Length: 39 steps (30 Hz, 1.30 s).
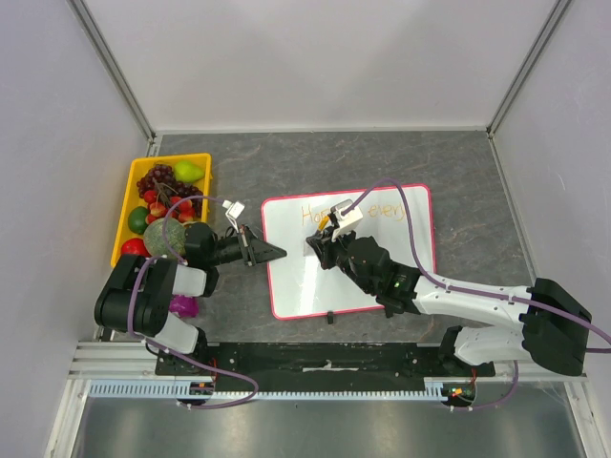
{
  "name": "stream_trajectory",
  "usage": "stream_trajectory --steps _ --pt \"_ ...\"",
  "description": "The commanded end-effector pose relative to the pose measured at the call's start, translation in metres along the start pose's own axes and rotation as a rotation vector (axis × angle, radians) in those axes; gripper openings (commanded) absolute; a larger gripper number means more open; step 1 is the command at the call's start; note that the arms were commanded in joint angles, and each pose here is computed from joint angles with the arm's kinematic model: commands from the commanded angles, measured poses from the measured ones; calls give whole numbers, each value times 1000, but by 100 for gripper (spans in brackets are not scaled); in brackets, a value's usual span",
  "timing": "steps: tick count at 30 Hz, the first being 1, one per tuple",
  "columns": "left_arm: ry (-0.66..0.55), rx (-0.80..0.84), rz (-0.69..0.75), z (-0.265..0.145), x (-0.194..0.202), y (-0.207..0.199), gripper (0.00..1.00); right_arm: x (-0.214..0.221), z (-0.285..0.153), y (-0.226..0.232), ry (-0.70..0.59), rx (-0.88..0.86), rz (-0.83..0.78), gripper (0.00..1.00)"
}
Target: Write a sentence on the whiteboard
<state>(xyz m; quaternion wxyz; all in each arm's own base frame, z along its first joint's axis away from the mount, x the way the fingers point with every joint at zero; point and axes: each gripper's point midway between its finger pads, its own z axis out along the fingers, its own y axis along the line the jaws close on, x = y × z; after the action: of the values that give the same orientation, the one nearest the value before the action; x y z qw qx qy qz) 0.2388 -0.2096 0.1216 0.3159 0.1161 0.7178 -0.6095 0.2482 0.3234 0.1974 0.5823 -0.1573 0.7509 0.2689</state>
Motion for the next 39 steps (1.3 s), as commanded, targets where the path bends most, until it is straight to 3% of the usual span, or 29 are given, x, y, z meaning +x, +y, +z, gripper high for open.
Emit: stream_trajectory --steps 1,23,39 --pt "-29 -69 108 2 -3 21 2 -6 0 -13 -11 71 -25 0" --pt "-29 -69 109 2 -3 21 2 -35 1 -27 -76 131 -12 0" --pt "-28 -73 105 2 -3 22 2 4 -8 -29 29 79 -21 0"
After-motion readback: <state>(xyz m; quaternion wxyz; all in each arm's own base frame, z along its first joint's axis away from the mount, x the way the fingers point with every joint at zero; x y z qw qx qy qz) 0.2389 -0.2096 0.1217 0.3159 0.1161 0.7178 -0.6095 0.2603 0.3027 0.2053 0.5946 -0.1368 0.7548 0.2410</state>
